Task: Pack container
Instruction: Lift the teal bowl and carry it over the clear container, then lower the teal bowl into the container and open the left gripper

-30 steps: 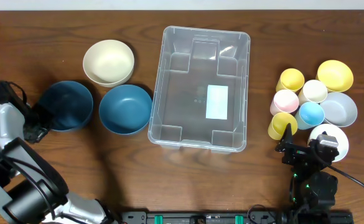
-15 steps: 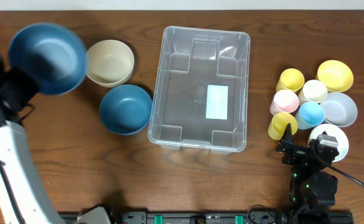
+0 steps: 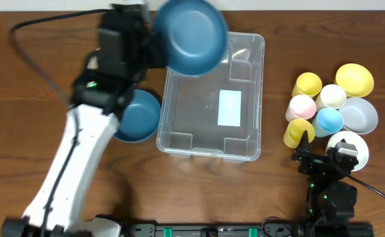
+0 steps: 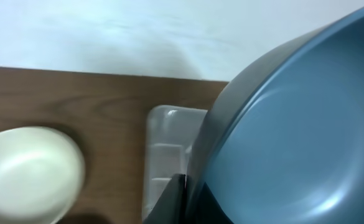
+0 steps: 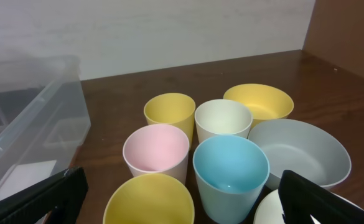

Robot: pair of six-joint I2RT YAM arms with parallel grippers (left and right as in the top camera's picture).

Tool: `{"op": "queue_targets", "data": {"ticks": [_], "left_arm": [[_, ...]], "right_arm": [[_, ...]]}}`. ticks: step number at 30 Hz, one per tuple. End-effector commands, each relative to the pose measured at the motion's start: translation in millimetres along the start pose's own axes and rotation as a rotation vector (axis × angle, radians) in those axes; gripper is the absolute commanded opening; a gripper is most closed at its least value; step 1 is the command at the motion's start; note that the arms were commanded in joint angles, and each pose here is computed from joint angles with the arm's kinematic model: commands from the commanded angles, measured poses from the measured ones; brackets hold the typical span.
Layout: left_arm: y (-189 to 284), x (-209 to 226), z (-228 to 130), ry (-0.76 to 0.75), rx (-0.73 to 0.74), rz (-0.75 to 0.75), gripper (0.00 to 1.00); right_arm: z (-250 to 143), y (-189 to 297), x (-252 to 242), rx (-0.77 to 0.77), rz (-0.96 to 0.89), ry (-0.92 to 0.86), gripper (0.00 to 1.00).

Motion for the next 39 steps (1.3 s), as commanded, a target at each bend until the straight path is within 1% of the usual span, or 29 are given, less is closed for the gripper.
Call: {"op": "queue_targets", "data": {"ticks": [1,7,12,17,22,23,26,27,28,32,35,39], "left_arm": [[-34,-16,-13,-0.055,0.026,0.022,0.06],[-97,-29,-52,-0.087,0.112,0.021,0.06],[-132,-30,-85,-0.105,0.190,0.027,0.06],[-148,-18,-102,-0.115,0.224,0.095,0.06],[-158,-15,-115,-0.125,0.256,0.102,0.06],[-158,-15,-115,-0.125,0.256,0.102,0.07],[-156,-17,-112,-0.125,0.246,0.098,0.36],[-155,-17,-110,-0.124,0.240,0.097,0.41],[-153,-18,-107,-0.123,0.232,0.095,0.43],[-133,-23,-84,-0.119,0.175,0.082,0.44],[-103,-23,-60,-0.115,0.124,0.100,0.44],[-42,2,-36,-0.106,0.094,0.257,0.44]], "right_arm": [[0,0,-3,-0.001,-0.015,0.007,0.99],[0,0,-3,-0.001,-0.015,0.007,0.99],[0,0,-3,-0.001,-0.015,0.007,0.99],[0,0,-3,-0.001,-0.015,0.007,0.99],[0,0,-3,-0.001,-0.015,0.007,0.99],[0,0,-3,-0.001,-0.015,0.007,0.99],[0,0,-3,-0.001,-0.015,0.007,0.99],[0,0,-3,-0.001,-0.015,0.007,0.99],[0,0,-3,-0.001,-0.015,0.007,0.99],[0,0,-3,-0.002,-0.015,0.007,0.99],[0,0,-3,-0.002,-0.015,0.007,0.99],[0,0,-3,-0.001,-0.015,0.007,0.99]]}}
Point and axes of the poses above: each gripper's point midway between its finger pads, its own y axis back along the fingers, its own x axis along the line the jaws close on, z = x × y, the point moved 4 cm from there along y, back along the fingers, and after that the axes turned 6 degrees about -y, right-handed, at the moved point
